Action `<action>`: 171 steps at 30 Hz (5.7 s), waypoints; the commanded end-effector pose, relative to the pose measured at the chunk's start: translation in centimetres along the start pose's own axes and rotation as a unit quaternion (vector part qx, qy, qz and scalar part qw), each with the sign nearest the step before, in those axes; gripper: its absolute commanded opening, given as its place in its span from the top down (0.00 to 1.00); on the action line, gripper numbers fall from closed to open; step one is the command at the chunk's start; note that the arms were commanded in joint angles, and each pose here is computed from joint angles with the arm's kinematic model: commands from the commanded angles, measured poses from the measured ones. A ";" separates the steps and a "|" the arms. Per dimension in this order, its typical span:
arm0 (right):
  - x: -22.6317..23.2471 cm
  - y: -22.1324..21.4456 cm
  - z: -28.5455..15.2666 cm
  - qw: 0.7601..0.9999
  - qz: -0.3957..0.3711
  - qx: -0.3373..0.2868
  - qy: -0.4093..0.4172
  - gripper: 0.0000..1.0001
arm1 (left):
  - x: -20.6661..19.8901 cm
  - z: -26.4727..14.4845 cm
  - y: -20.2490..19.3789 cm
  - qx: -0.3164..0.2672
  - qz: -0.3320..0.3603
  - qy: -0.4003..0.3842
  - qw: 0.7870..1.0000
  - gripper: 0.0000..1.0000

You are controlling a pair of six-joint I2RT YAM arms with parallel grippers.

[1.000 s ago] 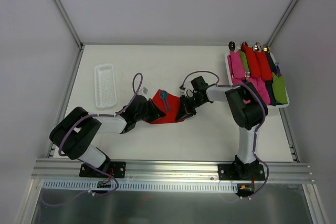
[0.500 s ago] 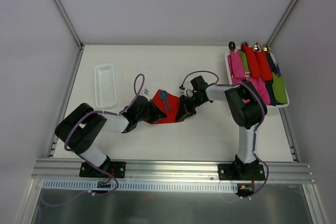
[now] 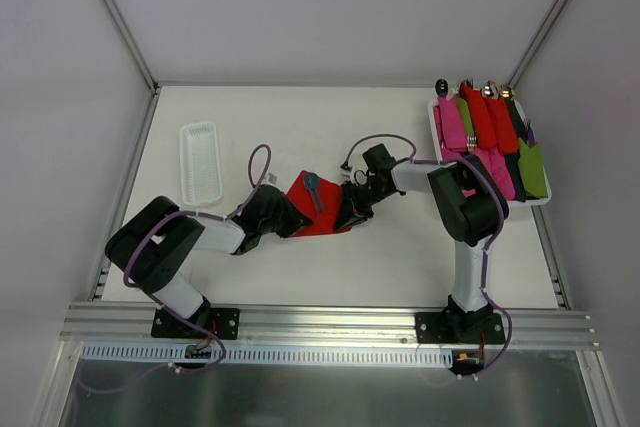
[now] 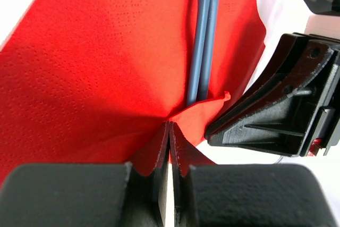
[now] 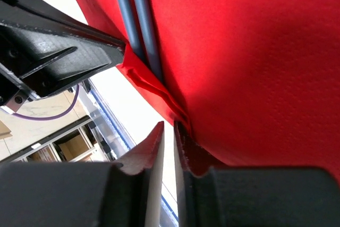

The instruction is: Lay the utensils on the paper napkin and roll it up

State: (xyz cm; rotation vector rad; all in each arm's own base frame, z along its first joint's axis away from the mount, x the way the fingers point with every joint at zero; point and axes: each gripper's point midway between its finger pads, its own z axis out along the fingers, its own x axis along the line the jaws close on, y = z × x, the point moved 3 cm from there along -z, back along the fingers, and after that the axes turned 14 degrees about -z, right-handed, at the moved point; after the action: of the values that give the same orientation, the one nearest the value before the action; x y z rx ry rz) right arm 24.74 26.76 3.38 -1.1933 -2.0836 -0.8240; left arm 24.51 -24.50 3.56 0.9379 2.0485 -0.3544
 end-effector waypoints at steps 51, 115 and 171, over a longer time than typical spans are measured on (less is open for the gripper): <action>-1.9 4.9 -3.1 0.981 0.090 -0.157 0.069 0.25 | 2.1 0.6 0.0 -0.006 -0.015 0.064 0.998 1.00; 1.6 5.2 -3.2 0.983 0.056 -0.173 0.013 0.95 | 2.9 0.4 0.0 -0.011 -0.023 0.079 0.997 1.00; 2.9 6.1 2.8 0.978 0.153 -0.113 0.081 0.31 | 0.1 -5.4 1.6 -0.064 -0.017 0.018 0.998 0.80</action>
State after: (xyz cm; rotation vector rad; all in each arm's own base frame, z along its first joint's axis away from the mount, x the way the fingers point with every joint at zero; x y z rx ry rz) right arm 28.01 32.94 6.32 -1.4454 -1.6400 -0.9852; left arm 22.37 -21.56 5.83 0.8584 2.1112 -0.2841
